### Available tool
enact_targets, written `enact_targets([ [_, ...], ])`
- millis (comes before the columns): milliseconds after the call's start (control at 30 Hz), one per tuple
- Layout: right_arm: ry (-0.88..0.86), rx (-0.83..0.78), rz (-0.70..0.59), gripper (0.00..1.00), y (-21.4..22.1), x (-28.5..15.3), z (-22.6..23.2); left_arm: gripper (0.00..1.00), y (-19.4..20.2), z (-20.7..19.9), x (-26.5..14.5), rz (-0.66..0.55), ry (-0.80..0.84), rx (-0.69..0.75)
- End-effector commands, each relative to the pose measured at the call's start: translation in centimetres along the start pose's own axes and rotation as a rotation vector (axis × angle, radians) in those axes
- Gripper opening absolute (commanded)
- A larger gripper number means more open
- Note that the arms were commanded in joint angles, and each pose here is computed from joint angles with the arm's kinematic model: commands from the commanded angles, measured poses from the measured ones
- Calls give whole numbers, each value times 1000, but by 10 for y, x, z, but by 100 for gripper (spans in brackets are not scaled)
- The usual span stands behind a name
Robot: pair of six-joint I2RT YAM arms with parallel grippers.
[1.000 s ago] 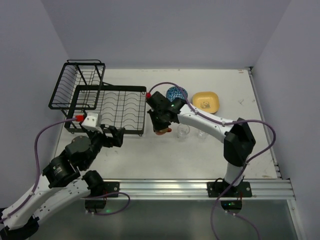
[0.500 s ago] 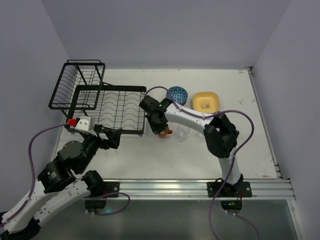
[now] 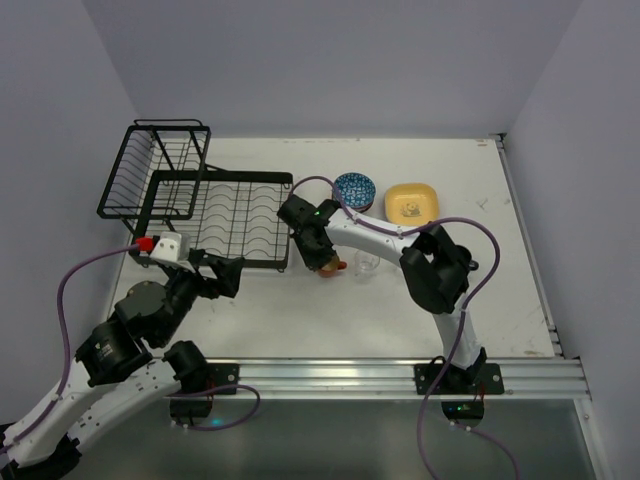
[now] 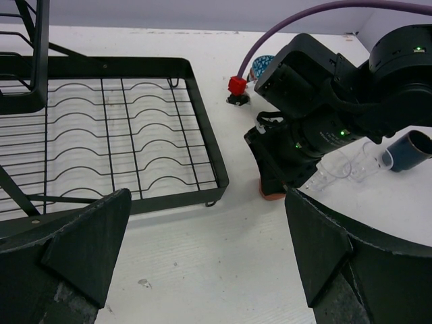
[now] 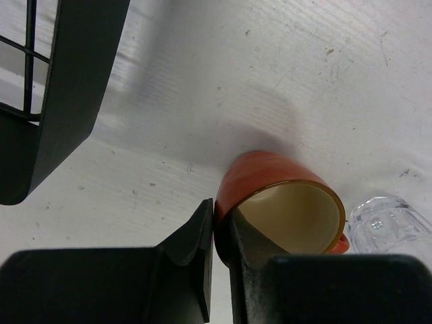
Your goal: Unload the mixed dishes from the dish rack
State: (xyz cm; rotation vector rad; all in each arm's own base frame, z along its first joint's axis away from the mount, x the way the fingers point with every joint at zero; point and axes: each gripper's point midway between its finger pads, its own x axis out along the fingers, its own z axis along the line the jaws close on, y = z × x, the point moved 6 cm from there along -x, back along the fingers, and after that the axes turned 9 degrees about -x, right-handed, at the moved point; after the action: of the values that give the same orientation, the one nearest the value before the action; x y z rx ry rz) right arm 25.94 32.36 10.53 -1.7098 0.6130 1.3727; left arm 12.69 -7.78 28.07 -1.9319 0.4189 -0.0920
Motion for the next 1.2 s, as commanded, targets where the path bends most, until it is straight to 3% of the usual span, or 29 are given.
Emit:
enact_targets([
  [0,16,-17,-44,14,-11,-9,1,100,-1,0,4,-16,-8,17],
  [67,19,-21,-47,23,-11,-11,2,100,-1,1,3,-19,-8,16],
  [133,20,-28,-59,25,-13,-14,4,100,-1,0,3,-18,-7,16],
  [367,29,-42,-81,47,-15,-27,7,100,-1,1,3,-21,-9,15],
  [633,48,-30,-193,53,-23,-84,-6,100,-1,7,7,-16,-89,12],
  [700,53,-14,-270,58,-20,-119,-15,100,-3,12,9,-18,-147,6],
  [800,102,39,-438,79,-13,-176,-40,100,-4,24,16,-23,-268,-4],
  [833,121,60,-486,99,-10,-191,-49,100,-3,24,21,-10,-278,-4],
  [967,220,214,-692,99,21,-255,-105,100,-16,45,35,-37,-374,-28],
  [1167,382,410,-899,99,119,-316,-175,100,-44,71,33,-131,-482,-68],
])
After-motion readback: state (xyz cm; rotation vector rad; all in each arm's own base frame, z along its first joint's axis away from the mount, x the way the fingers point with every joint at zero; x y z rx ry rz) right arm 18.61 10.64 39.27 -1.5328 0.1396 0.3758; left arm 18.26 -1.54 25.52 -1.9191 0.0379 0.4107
